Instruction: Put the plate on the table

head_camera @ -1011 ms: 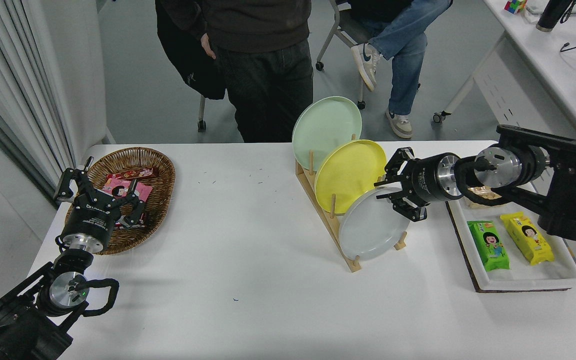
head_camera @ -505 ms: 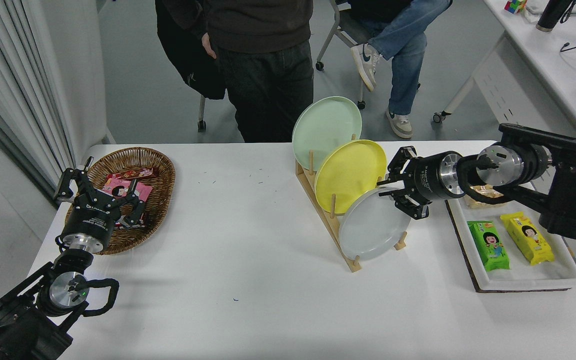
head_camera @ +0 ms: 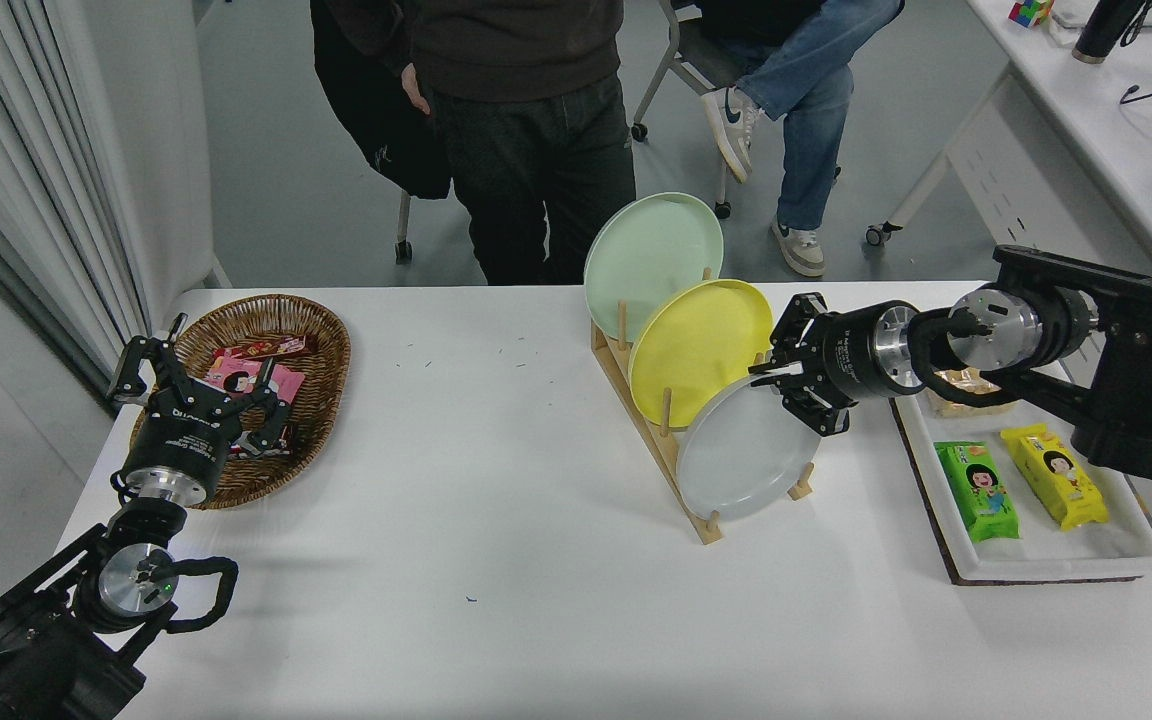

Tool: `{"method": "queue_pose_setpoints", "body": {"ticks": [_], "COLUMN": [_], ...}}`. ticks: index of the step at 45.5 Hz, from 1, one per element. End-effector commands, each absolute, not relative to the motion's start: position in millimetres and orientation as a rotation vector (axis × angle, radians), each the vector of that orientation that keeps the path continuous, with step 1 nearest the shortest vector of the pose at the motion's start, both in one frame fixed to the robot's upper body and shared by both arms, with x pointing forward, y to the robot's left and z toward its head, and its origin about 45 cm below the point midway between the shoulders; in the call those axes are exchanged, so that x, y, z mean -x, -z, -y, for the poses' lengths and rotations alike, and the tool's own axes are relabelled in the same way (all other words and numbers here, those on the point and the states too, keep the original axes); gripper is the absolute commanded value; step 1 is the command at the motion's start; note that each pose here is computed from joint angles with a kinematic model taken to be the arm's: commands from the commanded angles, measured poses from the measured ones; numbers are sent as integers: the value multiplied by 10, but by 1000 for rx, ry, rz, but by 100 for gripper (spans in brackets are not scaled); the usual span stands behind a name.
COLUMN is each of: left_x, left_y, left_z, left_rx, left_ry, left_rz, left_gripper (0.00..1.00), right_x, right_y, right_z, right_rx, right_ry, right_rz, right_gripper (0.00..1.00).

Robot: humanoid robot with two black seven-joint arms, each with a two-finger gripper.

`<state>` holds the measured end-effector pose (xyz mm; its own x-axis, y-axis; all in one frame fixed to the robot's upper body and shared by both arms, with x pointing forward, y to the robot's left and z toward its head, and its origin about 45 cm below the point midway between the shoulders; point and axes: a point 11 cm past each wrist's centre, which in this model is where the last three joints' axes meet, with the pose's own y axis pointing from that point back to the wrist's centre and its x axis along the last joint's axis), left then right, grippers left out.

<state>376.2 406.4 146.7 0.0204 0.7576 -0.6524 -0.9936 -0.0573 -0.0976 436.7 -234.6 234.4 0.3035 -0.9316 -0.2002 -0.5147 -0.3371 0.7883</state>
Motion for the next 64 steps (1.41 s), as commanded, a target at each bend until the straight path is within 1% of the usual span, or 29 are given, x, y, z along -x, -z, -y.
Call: {"method": "queue_pose_setpoints", "body": {"ticks": [1, 11, 30, 33, 47, 57, 64], "left_x": [-3762, -3762, -3762, -3762, -3762, -3762, -3762], "left_y": [-1467, -1467, -1467, -1467, -1467, -1467, -1467], "left_z": [-4064, -4064, -4064, -4064, -4064, -4064, -4064], "left_rx": [648, 648, 648, 648, 648, 648, 648], "left_ry": [-1516, -1516, -1516, -1516, -1516, -1516, -1516], "left_rz": [-468, -468, -468, -468, -468, -468, -468], "left_gripper": [98, 98, 98, 98, 98, 98, 98], "right_x": [-4344, -4347, -4441, -4454, -4425, -4480, -4492], "right_y": [-2315, -2347, -2567, -2593, -2713, -3053, -3304], "right_z": [2324, 2282, 2219, 2229, 2229, 2308, 2243], "right_rx": [-1960, -1998, -2096, -2101, -2120, -2140, -2178], "right_ry": [897, 896, 857, 845, 861, 824, 837], "right_rz": [1265, 1241, 1226, 1232, 1148, 1142, 1103], "right_gripper": [3, 2, 2, 1, 0, 0, 0]}}
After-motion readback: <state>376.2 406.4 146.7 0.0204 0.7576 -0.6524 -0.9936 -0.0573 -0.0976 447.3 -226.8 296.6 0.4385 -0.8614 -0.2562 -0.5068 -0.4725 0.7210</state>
